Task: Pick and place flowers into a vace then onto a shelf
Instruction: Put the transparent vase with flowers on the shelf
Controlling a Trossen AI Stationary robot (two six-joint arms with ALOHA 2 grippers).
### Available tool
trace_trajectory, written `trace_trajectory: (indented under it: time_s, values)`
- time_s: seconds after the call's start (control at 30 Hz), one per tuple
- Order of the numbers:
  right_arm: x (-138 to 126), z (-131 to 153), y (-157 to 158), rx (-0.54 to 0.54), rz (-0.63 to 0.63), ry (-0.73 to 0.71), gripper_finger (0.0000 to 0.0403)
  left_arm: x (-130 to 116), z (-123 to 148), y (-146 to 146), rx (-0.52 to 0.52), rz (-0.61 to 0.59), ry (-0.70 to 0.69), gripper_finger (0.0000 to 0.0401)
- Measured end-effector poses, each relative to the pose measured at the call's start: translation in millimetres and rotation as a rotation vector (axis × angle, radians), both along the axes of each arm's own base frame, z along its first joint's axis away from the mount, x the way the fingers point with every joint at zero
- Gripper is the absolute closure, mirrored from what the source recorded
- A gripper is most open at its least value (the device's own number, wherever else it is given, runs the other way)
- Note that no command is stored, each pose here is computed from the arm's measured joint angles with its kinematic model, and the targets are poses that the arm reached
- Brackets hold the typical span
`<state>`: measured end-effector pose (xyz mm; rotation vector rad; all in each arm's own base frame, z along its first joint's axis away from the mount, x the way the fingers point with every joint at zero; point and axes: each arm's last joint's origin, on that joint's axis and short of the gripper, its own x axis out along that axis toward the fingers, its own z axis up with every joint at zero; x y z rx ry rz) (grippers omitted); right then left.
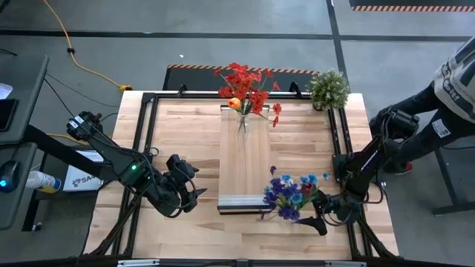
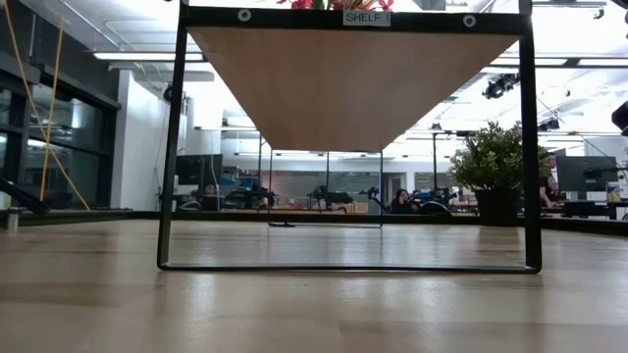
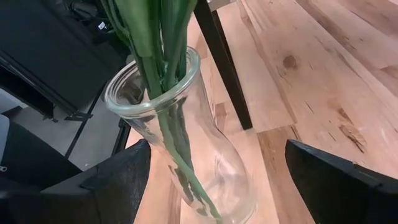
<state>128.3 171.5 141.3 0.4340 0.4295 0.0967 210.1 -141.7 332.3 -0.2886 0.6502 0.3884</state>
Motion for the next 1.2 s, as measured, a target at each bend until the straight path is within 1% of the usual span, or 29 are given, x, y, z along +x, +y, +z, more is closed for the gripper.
trace_trajectory:
  time_s: [0.2, 0.47, 0.63, 0.73, 0.83, 1.03, 1.2]
  values:
    - [2, 0, -1, 0.011, 0.011, 0.014, 0.0046, 0, 0, 0, 0.0, 0.0, 0.001, 0.0016]
    - [3, 3, 2, 0.058, 0.041, 0.001, 0.0046, 0, 0, 0, 0.0, 0.0, 0.0, 0.0016]
    - [3, 3, 2, 0.046, 0.036, -0.008, 0.0046, 0, 0, 0, 0.0, 0.0, 0.0, 0.0016]
    - [5, -3, 4, 0.031, 0.029, -0.002, 0.0046, 0, 0, 0, 0.0, 0.0, 0.0, 0.0016]
    - [7, -11, 9, 0.042, 0.023, -0.004, 0.0046, 0, 0, 0, 0.0, 0.0, 0.0, 0.0016]
    - [14, -19, 17, 0.032, -0.008, -0.097, 0.0046, 0, 0, 0, 0.0, 0.0, 0.0, 0.0016]
    - [16, -27, 19, 0.002, -0.041, -0.102, 0.0046, 0, 0, 0, 0.004, -0.003, 0.002, 0.0016]
